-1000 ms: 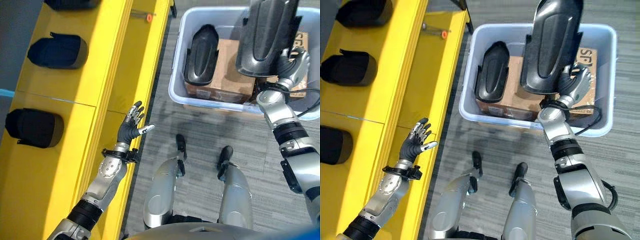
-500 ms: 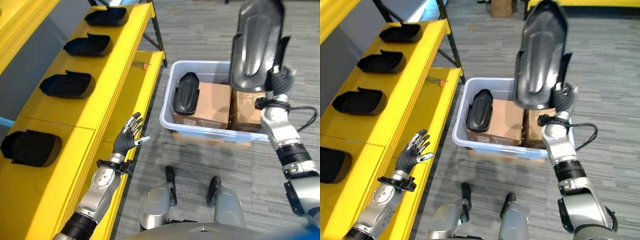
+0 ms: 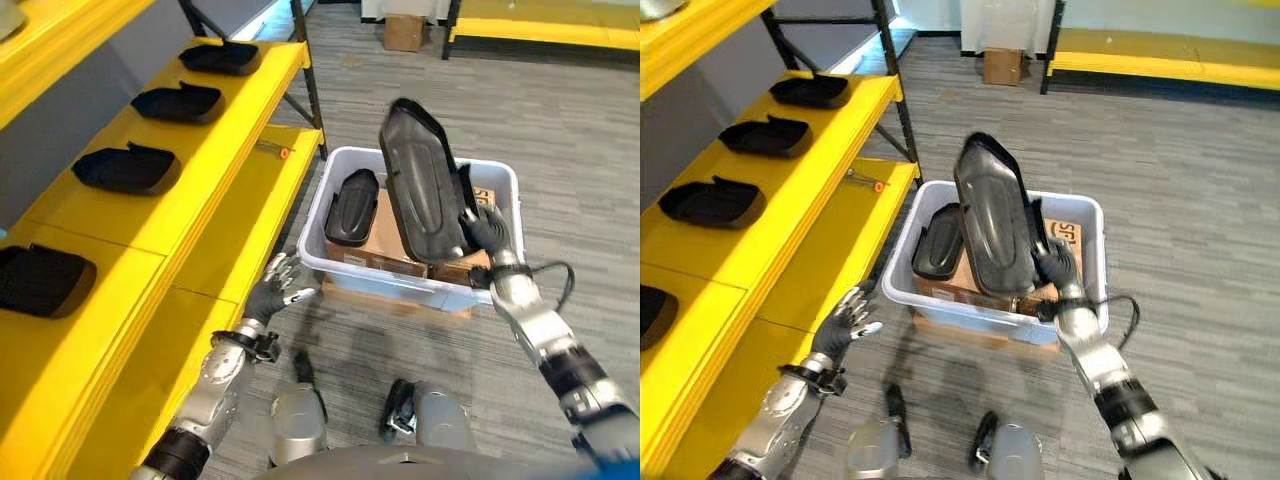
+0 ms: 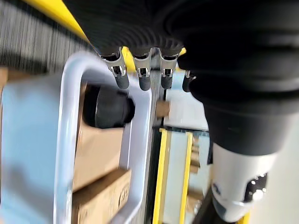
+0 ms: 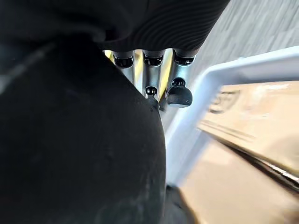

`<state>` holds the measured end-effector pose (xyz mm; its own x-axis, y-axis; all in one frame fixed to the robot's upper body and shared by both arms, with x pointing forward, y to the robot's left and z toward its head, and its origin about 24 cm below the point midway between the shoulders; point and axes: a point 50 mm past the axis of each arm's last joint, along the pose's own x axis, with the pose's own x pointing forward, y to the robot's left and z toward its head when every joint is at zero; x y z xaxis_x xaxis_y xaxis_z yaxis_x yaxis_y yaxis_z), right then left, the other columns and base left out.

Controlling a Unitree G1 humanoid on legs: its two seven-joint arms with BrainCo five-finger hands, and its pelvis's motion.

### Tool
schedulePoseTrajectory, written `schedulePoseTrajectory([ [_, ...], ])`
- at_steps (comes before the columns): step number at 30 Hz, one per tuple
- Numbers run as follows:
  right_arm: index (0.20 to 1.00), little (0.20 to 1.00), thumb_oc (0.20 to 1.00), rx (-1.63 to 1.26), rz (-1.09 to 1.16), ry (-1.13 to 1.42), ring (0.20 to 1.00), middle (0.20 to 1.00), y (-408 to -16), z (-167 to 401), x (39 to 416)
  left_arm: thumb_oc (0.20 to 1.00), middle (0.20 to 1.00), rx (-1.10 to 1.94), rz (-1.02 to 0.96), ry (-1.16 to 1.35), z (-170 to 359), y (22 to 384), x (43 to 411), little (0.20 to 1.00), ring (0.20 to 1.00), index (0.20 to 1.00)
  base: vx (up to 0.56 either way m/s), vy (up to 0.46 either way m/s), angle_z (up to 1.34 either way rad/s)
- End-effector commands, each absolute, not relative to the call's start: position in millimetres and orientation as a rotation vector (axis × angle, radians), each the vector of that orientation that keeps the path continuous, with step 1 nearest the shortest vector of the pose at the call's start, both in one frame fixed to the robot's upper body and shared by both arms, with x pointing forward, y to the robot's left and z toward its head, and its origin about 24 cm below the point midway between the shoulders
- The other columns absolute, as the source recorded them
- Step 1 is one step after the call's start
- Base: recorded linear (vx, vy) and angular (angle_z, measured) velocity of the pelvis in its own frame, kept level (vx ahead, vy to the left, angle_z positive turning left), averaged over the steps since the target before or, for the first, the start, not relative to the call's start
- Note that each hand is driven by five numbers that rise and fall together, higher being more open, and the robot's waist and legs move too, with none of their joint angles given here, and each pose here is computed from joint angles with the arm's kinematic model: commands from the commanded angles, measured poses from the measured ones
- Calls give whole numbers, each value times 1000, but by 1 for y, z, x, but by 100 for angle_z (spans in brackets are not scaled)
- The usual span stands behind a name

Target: Move parts from the plastic box to the shelf.

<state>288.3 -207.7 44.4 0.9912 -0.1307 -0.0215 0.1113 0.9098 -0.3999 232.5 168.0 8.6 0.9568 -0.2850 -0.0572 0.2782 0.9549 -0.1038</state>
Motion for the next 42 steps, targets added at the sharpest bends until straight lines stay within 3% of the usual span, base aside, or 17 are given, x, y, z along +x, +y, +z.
schedulePoseTrajectory([
  [1,200,200,200,-304,-110,-243,200,200,-199,106,308,1000,1000,-55,-300,-80,33,160,239,1000,1000,1000,-137,425,35],
  [9,200,200,200,-213,2,-190,200,200,-187,87,295,1000,1000,37,-236,-65,36,169,238,1000,1000,1000,28,414,23],
  [20,200,200,200,-123,221,-292,200,200,-123,120,307,1000,1000,149,-65,-163,51,199,230,1000,1000,1000,-120,231,46],
  [26,200,200,200,-94,275,-258,200,200,-97,115,302,1000,1000,131,-117,-130,43,196,224,1000,1000,1000,-33,239,32],
  [42,200,200,200,-85,224,-42,200,200,-138,60,276,1000,1000,103,-274,-82,22,156,224,1000,1000,1000,93,90,52],
])
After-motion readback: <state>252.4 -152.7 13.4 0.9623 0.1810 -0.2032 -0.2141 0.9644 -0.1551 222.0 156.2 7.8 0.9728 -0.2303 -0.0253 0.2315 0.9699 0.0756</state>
